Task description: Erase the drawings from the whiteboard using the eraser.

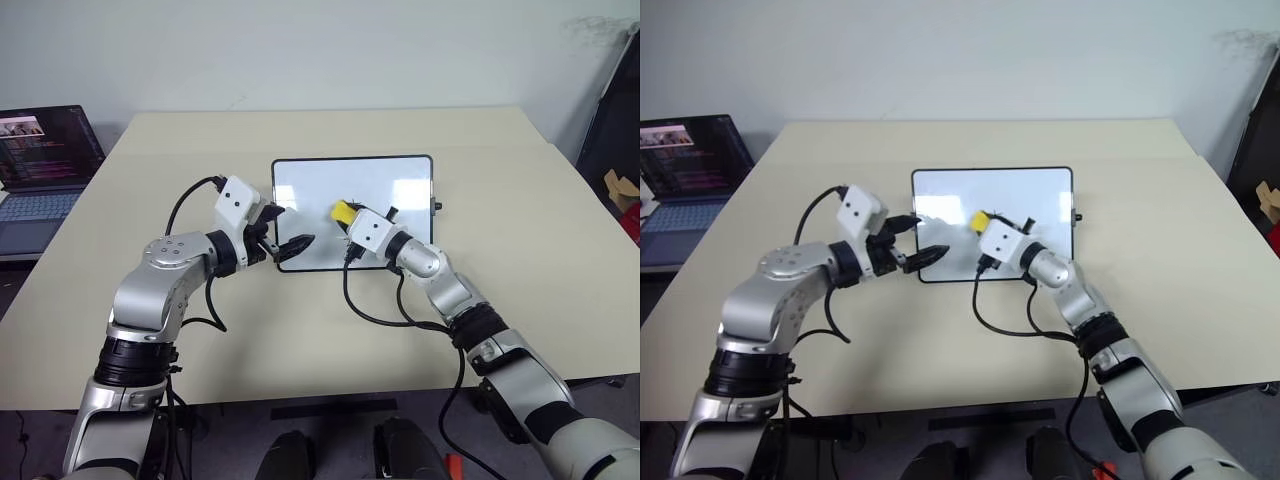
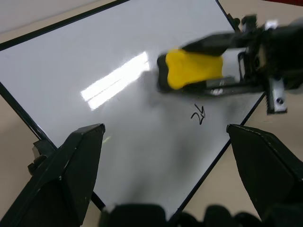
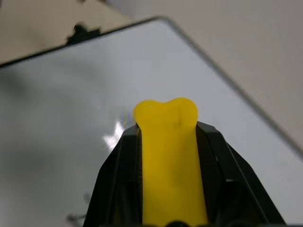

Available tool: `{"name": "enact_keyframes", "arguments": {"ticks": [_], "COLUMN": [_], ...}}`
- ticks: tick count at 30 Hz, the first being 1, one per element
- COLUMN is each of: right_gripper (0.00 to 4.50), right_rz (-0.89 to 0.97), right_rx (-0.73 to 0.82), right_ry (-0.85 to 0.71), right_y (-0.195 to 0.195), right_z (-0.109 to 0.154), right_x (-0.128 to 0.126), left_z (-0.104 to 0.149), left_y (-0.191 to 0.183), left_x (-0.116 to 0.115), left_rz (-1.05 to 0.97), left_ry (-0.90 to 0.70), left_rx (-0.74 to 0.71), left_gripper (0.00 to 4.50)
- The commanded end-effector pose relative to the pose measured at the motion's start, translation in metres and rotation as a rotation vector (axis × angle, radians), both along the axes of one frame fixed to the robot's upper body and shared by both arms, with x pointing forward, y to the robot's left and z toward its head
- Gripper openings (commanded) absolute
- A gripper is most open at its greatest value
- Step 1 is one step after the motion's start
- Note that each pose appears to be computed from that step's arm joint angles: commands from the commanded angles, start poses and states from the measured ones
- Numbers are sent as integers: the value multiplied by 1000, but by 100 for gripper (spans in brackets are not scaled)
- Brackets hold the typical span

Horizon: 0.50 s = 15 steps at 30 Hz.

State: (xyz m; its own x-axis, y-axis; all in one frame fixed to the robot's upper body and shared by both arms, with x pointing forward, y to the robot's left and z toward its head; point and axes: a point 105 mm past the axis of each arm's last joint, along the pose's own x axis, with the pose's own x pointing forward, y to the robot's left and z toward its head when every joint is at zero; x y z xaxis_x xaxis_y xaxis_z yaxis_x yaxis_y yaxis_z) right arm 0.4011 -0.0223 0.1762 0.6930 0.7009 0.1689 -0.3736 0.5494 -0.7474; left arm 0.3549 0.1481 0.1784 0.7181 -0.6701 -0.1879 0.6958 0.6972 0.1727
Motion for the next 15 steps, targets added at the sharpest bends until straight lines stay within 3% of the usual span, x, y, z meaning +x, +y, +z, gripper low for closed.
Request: {"name": "enact_keyframes", "arguments": {"ticks": [1,4,7,15], "right_gripper": [118,118,118,117], "right_rz": [-55,-128,-140,-63], "right_rx": [121,76,-30,-201], "right_ry": [-186,-137,-2,197], "right_y": [-14,-25,-25,-13], "right_z": [59,46,7,-60], "right_x": [4,18,24,8], "left_z": [8,7,7,11], "left_y": [10,10,9,7], "left_x": [0,-2,-3,-2], "left_rz": [26,27,26,24], "left_ry": [-39,-37,-37,-50], "left_rx": [-1,0,1,-5], "left_gripper": [450,450,450,450]}}
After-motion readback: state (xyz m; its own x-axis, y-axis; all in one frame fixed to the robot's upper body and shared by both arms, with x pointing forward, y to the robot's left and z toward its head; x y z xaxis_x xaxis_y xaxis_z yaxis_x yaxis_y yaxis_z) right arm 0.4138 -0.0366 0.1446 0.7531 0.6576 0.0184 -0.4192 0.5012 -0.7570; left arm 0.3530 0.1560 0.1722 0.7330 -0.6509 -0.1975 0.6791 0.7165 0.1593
